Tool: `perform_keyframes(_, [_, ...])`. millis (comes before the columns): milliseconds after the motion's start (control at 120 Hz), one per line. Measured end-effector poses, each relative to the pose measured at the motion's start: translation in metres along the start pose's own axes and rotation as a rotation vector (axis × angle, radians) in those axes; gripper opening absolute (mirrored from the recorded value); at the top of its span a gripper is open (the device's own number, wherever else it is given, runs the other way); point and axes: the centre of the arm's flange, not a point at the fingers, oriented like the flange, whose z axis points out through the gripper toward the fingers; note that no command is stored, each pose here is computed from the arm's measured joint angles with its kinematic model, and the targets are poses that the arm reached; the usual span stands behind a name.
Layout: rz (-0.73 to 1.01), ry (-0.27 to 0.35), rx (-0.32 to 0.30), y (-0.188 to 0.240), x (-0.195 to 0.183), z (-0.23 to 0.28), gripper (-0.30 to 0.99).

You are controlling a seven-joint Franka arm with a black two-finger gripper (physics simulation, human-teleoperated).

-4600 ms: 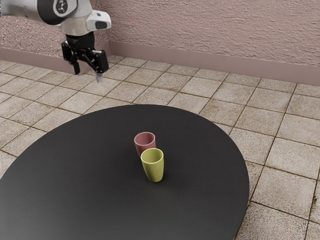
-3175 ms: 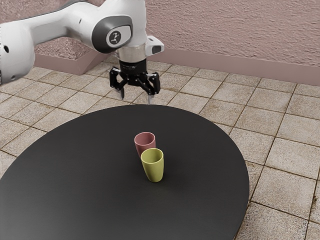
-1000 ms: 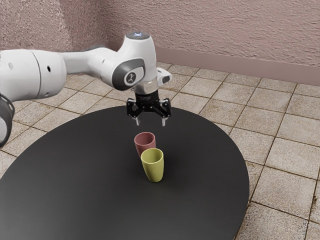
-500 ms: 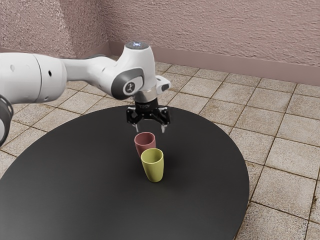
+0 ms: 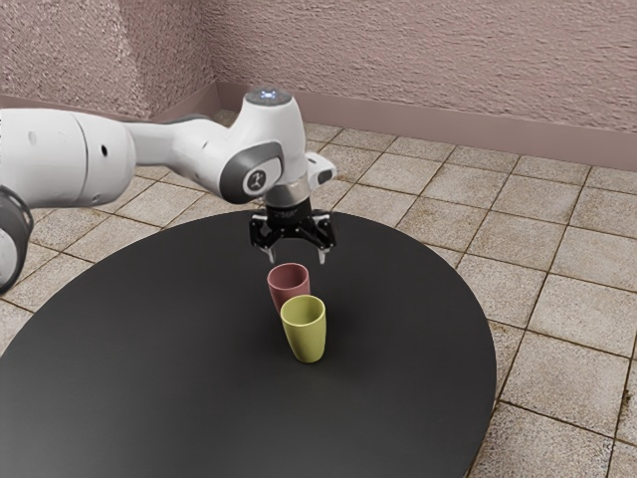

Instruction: Place the left cup onto the right cup

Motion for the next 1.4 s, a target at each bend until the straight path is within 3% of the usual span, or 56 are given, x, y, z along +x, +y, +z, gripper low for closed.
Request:
perform_keyframes(675, [0.01, -0.002, -0.008, 0.004, 0.002, 0.029, 0.67])
perform_keyframes(1400, [0.014, -0.001, -0.017, 0.006, 0.005, 0.051, 0.48])
